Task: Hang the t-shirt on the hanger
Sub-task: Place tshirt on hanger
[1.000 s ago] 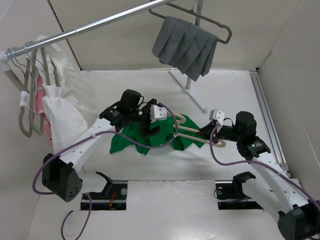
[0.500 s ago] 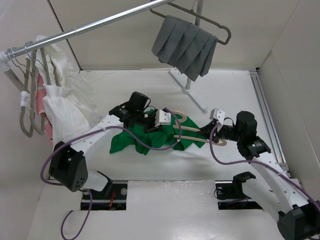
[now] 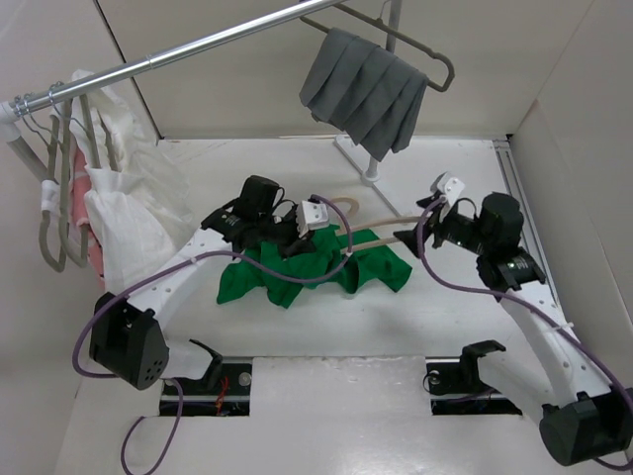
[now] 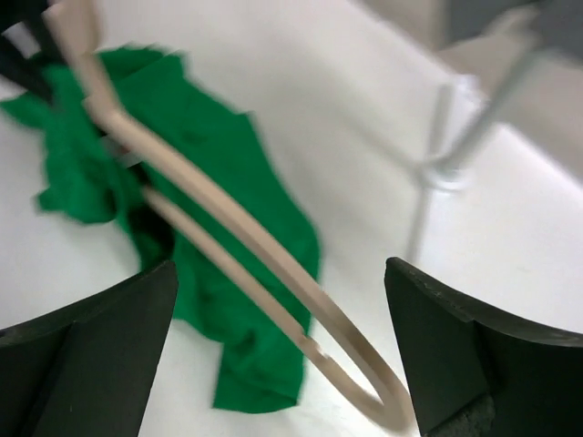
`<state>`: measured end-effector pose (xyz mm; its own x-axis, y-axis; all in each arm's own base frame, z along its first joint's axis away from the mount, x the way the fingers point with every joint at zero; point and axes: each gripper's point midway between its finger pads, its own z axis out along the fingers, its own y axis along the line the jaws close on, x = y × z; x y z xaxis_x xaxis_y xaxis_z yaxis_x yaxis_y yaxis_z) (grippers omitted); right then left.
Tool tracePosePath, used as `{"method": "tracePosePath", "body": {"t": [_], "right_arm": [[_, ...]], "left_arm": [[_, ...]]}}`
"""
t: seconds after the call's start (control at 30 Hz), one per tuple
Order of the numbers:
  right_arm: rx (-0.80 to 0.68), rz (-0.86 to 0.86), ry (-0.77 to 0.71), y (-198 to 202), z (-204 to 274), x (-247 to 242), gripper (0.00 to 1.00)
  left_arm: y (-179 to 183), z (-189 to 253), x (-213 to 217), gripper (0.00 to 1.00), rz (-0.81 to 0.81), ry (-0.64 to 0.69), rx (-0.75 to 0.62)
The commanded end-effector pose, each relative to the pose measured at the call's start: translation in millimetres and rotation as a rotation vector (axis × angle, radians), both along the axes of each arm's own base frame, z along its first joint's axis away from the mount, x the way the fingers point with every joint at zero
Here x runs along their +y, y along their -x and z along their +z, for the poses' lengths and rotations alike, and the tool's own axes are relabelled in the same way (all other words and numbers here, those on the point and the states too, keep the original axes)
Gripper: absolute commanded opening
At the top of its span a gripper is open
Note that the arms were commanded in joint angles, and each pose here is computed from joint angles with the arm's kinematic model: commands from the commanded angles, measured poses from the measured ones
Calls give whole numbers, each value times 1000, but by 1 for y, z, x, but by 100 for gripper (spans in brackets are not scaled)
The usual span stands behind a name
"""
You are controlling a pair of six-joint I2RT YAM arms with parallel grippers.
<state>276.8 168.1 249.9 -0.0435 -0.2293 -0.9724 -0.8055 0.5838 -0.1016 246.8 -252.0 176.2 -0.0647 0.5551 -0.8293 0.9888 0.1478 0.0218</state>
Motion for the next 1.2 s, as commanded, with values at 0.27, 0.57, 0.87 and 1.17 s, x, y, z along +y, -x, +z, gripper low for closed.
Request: {"method": "tracePosePath", "body": {"t": [0.27,0.57,0.87,1.17], "right_arm": [[-159,-466,-33,3,105,-82,100],[83,-123,20,34,-37,-19,64],[149,30,30,4,-58,47,84],[162,49,5,-33,-71,82,80]], "left_arm": [[-21,56,-6,0,188,146,-40],[-24,84,-17,0,229,230,18],[-23,81,-17,0,232,220,22],[-23,97,-25,0,242,300,45]]}}
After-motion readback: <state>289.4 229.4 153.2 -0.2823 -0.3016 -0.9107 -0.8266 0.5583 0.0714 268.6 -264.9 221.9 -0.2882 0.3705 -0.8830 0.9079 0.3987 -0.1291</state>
